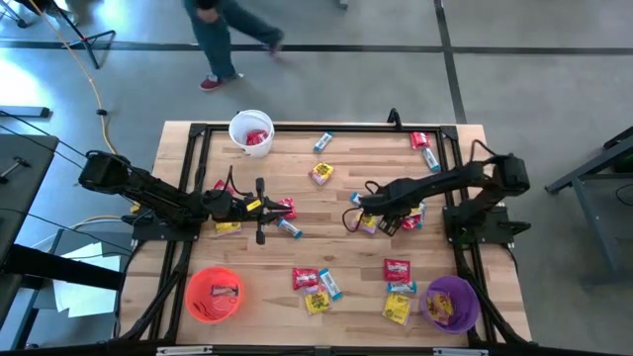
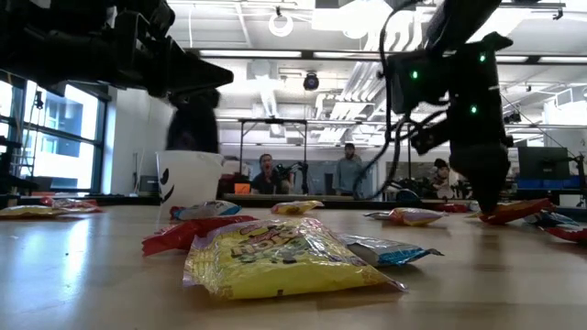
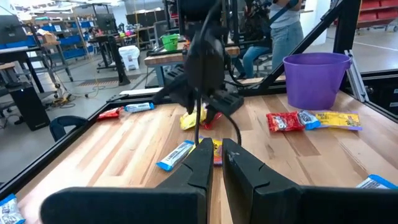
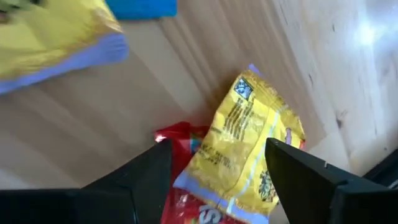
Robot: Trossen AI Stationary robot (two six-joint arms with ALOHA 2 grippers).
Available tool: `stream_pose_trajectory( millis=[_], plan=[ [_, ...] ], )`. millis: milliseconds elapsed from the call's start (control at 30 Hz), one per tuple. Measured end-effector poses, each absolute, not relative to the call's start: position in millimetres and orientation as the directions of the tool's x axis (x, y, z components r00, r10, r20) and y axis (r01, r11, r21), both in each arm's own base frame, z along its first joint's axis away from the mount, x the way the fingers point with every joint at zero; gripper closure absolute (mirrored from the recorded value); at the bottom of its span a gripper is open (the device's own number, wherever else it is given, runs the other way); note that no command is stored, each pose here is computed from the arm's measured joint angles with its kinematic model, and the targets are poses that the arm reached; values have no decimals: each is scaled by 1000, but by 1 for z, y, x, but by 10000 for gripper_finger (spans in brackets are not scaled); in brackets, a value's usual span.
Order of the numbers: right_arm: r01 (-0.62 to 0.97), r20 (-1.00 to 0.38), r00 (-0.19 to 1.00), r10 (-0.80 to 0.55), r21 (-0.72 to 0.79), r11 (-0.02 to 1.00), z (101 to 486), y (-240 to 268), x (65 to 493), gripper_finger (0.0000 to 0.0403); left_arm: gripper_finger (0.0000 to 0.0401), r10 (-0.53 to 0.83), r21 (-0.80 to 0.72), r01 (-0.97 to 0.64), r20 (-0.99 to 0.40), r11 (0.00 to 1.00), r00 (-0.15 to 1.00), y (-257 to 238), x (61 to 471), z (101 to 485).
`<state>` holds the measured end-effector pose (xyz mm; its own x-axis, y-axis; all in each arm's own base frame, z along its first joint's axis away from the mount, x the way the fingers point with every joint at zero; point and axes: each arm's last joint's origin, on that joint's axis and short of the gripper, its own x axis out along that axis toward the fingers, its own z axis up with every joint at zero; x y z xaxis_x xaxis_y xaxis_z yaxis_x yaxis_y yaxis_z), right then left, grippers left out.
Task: Sort candy
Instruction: Put the yellow candy into the purple bucket
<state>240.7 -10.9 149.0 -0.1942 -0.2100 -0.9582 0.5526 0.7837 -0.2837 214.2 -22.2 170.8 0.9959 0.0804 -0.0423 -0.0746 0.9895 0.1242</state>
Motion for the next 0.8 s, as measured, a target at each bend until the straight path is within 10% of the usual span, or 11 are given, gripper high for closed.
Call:
stream_pose_trajectory(
  millis=[200,500,800],
  plan=[
    [534,-938,-254,-235,-339,775,136,-12,243,191,382,81,124,-75,-43,989,996,-22,214,171],
    [524,-945,-233,-230,-321,789,141,-12,249,386,382,81,126,-74,-49,989,996,-22,214,170],
    [499,-956,-166,-241,-292,816,165,-9,269,370,382,80,118,-74,-50,990,996,-22,214,170]
  ],
)
